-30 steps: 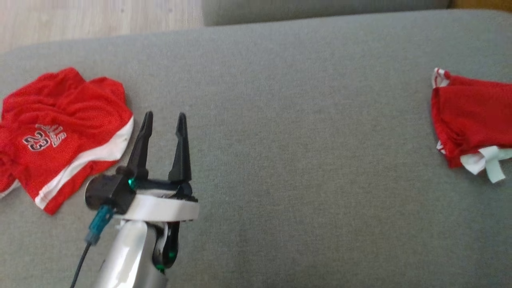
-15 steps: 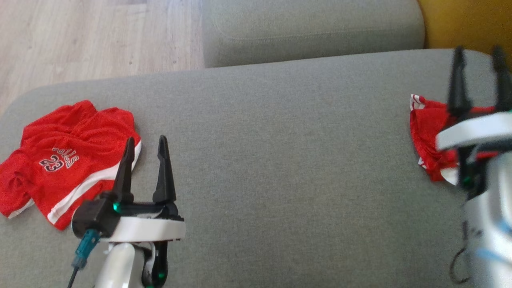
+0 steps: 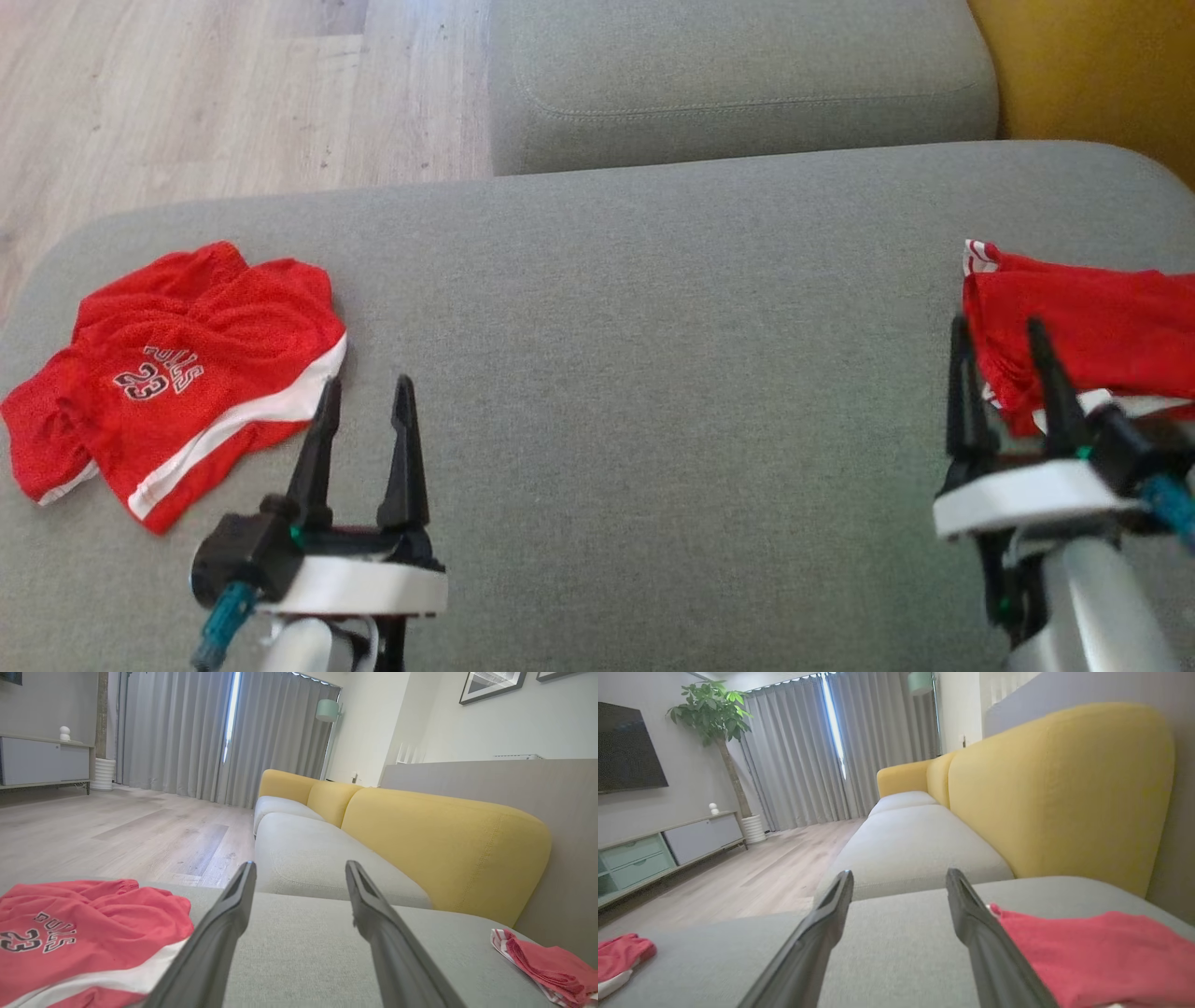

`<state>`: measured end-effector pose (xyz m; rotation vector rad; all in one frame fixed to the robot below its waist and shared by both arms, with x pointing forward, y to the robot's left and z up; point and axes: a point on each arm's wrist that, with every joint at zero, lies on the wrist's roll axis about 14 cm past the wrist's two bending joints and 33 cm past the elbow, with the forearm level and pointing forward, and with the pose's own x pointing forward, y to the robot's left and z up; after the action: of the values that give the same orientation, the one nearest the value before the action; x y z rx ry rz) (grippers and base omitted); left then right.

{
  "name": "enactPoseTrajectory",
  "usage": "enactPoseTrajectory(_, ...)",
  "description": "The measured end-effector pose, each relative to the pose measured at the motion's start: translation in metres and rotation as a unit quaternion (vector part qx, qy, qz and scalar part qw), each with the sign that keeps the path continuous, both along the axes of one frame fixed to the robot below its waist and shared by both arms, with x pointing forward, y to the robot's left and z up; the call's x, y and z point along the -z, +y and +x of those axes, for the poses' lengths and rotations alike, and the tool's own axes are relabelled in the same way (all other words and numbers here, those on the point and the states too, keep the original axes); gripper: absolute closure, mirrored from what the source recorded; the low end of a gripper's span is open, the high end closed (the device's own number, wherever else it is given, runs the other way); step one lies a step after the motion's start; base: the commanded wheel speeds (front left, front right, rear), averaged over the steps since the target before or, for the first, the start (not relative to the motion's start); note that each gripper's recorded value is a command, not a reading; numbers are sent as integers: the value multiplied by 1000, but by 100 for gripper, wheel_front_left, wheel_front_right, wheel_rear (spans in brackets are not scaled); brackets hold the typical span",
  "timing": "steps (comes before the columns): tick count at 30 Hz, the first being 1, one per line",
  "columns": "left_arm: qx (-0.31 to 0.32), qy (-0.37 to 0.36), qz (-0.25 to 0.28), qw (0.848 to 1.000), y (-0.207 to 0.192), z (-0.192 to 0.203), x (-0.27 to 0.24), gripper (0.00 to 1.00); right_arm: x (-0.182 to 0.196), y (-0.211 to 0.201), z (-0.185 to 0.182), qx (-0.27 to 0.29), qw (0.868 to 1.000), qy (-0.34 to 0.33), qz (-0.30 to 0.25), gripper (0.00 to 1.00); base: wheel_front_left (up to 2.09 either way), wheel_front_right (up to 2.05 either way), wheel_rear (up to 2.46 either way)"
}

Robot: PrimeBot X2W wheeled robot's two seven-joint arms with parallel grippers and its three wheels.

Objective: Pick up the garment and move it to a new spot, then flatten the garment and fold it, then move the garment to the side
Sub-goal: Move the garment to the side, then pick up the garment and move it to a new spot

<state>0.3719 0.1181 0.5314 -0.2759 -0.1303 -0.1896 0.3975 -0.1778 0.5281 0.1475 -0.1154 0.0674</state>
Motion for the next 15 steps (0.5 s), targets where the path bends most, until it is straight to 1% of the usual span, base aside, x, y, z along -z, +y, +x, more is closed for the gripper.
enactPoseTrajectory(4, -2, 14, -4, 1000, 1, -5, 9, 0, 26, 9, -14, -12, 999, 33, 7, 0, 0, 0, 0)
enactPoseTrajectory(7, -5, 20, -3, 1000, 2, -7, 13, 0, 39, 13, -19, -15, 999, 51, 11, 0, 0, 0, 0)
enactPoseTrajectory(15, -15, 23, -4, 1000, 8, -6, 15, 0, 39, 20, -17, -26, 998, 50, 4, 0, 0, 0, 0)
